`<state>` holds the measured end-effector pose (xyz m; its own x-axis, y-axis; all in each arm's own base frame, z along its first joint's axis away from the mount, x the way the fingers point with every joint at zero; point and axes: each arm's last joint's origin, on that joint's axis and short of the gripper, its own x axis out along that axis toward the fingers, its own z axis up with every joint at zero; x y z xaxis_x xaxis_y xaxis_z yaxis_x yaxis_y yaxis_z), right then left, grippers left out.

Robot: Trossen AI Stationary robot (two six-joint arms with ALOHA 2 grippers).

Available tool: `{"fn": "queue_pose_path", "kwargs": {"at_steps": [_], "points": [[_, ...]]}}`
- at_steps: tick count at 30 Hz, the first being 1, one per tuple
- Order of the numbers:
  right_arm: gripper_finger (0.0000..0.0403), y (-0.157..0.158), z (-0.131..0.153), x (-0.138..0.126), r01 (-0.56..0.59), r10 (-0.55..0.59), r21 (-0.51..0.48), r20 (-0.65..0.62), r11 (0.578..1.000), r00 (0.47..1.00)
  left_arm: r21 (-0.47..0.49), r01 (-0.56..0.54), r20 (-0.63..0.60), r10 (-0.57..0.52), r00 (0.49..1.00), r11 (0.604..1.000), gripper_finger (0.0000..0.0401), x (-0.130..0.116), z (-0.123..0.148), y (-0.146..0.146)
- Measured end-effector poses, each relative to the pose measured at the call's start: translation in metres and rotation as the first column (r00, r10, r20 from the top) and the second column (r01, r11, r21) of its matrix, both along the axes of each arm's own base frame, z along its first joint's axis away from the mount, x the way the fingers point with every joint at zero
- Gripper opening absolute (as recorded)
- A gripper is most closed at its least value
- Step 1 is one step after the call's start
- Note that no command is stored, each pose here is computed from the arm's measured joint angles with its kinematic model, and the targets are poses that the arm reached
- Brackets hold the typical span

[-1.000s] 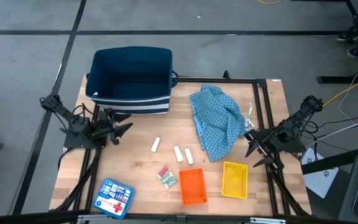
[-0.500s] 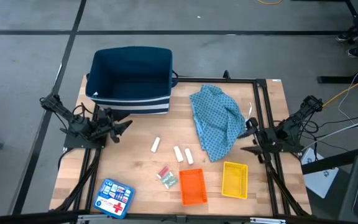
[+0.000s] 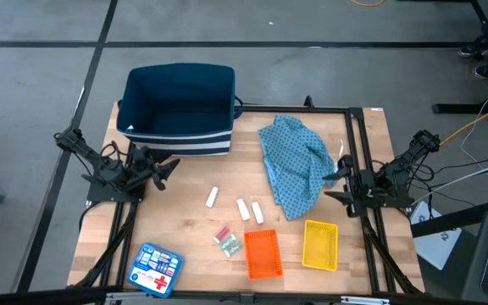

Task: Pick & Place Medicine items
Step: Put the red pill bottle into the orange bin

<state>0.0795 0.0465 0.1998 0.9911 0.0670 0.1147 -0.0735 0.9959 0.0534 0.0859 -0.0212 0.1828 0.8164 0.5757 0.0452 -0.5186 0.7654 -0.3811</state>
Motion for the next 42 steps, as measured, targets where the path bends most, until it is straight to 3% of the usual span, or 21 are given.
{"fn": "queue_pose_path", "kwargs": {"at_steps": [2, 5, 9, 14, 22, 27, 33, 38, 42], "points": [[0.0220, 0.000, 0.000, 0.000, 0.000, 0.000, 0.000, 0.000, 1.000, 1.000, 0.012, 0.021, -0.007, -0.021, 1.000, 1.000, 0.0247, 0.000, 0.000, -0.001], [0.0220, 0.000, 0.000, 0.000, 0.000, 0.000, 0.000, 0.000, 1.000, 1.000, 0.054, 0.172, -0.019, -0.171, 0.985, 0.984, 0.0247, 0.003, 0.000, -0.004], [0.0220, 0.000, 0.000, 0.000, 0.000, 0.000, 0.000, 0.000, 1.000, 1.000, 0.045, 0.397, 0.007, -0.397, 0.918, 0.917, 0.0247, 0.005, 0.000, -0.011], [0.0220, 0.000, 0.000, 0.000, 0.000, 0.000, 0.000, 0.000, 1.000, 1.000, -0.007, 0.532, 0.019, -0.532, 0.846, 0.846, 0.0247, 0.011, -0.002, -0.019], [0.0220, -0.001, 0.001, 0.000, 0.027, -0.027, 0.004, 0.003, 1.000, 1.000, -0.026, 0.540, -0.081, -0.540, 0.838, 0.841, 0.0247, 0.034, -0.007, -0.033], [0.0220, -0.001, 0.001, 0.000, 0.044, -0.044, 0.007, 0.001, 0.999, 0.999, -0.021, 0.535, -0.206, -0.527, 0.825, 0.845, 0.0247, 0.061, 0.006, -0.049], [0.0220, -0.001, 0.001, 0.000, 0.043, -0.043, 0.014, 0.001, 0.999, 0.999, -0.008, 0.554, -0.369, -0.517, 0.772, 0.833, 0.0247, 0.104, 0.029, -0.076], [0.0220, -0.001, 0.000, 0.000, 0.039, -0.039, 0.039, -0.007, 0.998, 0.999, -0.095, 0.481, -0.506, -0.458, 0.731, 0.872, 0.0247, 0.134, 0.040, -0.093], [0.0220, -0.001, -0.001, 0.000, 0.035, -0.035, 0.053, -0.016, 0.998, 0.999, -0.223, 0.453, -0.540, -0.496, 0.679, 0.863, 0.0247, 0.151, 0.042, -0.106]]}}
